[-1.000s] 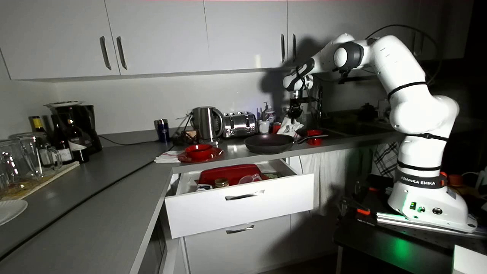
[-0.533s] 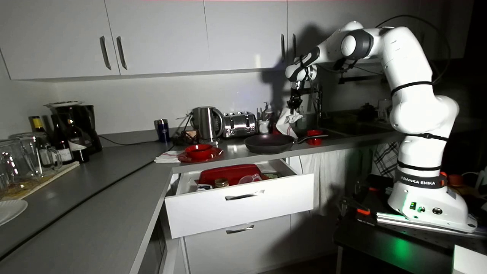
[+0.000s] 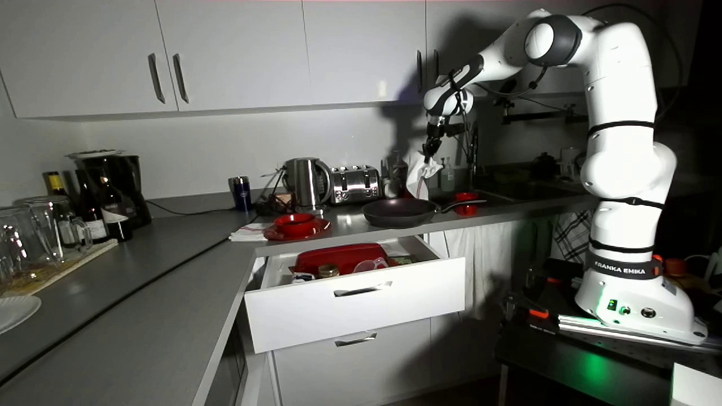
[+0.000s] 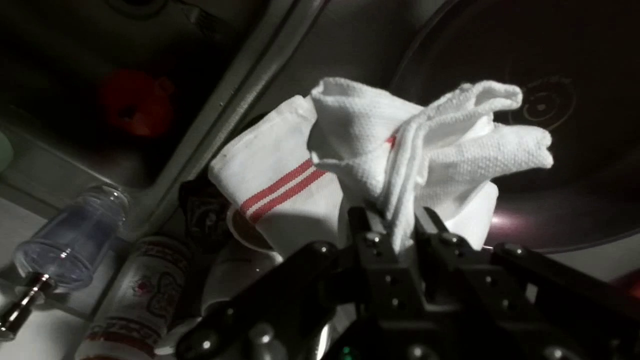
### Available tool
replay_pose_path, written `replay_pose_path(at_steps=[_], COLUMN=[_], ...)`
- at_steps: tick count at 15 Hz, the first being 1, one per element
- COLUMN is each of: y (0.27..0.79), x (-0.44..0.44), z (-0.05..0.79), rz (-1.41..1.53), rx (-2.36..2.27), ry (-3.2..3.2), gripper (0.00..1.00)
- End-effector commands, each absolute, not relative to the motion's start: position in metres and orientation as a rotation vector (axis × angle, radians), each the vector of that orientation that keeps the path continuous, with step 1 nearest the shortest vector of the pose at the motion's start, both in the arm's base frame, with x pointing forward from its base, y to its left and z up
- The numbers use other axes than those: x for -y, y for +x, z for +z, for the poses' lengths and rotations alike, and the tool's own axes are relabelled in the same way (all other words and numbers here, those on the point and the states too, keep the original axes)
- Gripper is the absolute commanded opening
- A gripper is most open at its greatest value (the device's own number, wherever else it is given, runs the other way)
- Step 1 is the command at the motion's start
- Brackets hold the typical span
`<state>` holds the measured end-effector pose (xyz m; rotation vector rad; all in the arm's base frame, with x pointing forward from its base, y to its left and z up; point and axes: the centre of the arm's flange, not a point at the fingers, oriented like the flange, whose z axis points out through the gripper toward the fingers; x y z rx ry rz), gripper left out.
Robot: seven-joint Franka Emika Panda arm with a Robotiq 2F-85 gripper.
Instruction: Use the cloth to wipe the plate
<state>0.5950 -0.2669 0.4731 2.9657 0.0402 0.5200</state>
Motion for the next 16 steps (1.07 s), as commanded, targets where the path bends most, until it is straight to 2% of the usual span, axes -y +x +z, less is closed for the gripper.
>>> replay_pose_path(at_steps=[1, 9, 16], y=[0.555, 0.51, 0.502], x=[0.214, 0.143, 0.136], z=[0.477, 0.504, 0.521], rz=[0.574, 0.62, 0.496], rx=[-0.229, -0.445, -0.124], ry=[2.91, 2.879, 2.907], gripper=[0.09, 0.09, 0.08])
